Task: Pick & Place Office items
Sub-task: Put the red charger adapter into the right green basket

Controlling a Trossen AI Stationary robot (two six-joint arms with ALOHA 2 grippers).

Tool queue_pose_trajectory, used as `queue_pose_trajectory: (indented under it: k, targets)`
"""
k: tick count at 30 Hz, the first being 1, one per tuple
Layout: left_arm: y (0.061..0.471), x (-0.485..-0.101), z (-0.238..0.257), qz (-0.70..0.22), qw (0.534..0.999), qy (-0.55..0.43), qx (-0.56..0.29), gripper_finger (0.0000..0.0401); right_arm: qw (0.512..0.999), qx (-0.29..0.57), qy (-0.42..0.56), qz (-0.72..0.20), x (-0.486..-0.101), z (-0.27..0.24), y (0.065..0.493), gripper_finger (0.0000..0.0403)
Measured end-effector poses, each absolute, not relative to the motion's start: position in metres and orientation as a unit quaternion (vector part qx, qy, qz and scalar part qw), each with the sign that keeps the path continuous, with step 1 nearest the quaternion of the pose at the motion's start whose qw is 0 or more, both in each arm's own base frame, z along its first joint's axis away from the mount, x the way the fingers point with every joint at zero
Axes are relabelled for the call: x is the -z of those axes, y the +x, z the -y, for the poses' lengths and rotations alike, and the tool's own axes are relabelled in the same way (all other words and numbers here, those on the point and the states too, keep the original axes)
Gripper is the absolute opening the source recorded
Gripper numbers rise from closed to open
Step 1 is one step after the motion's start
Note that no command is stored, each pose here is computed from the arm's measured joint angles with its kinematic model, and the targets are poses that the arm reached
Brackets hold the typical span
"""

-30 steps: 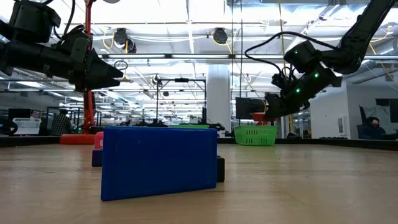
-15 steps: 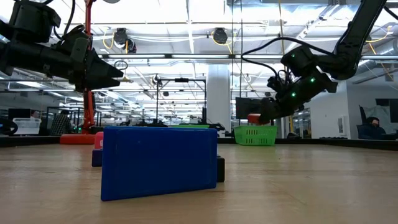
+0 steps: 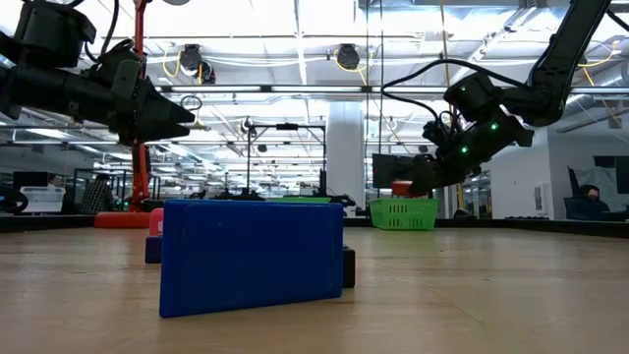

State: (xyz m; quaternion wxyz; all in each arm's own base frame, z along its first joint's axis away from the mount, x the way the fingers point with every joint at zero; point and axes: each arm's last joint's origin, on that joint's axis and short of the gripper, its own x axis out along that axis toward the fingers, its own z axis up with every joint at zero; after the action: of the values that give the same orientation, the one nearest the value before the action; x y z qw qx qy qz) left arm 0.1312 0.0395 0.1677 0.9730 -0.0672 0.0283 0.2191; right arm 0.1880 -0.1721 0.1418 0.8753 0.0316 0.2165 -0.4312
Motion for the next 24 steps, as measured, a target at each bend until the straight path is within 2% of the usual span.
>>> queue_pose_trajectory:
  k: [9,16,24]
  targets:
    - [0.1312,-0.1677,-0.0395,-0.028,0.973,-0.067,-0.219,0.0296,0.875,0.431,0.032,-0.216,-0.1418,0.1721,0.188,0.0201]
    - [0.1312,-0.1677,-0.0395,-0.028,0.973,-0.067,-0.219,0.0286,0.875,0.431,0.032,-0.216,-0.1419,0.1721,0.188,0.0202]
    - [0.1312,-0.1677,-0.0395,-0.028,0.973,-0.067,-0.219,0.0274,0.875,0.433,0.037,-0.213,-0.142,0.1722,0.1881,0.023]
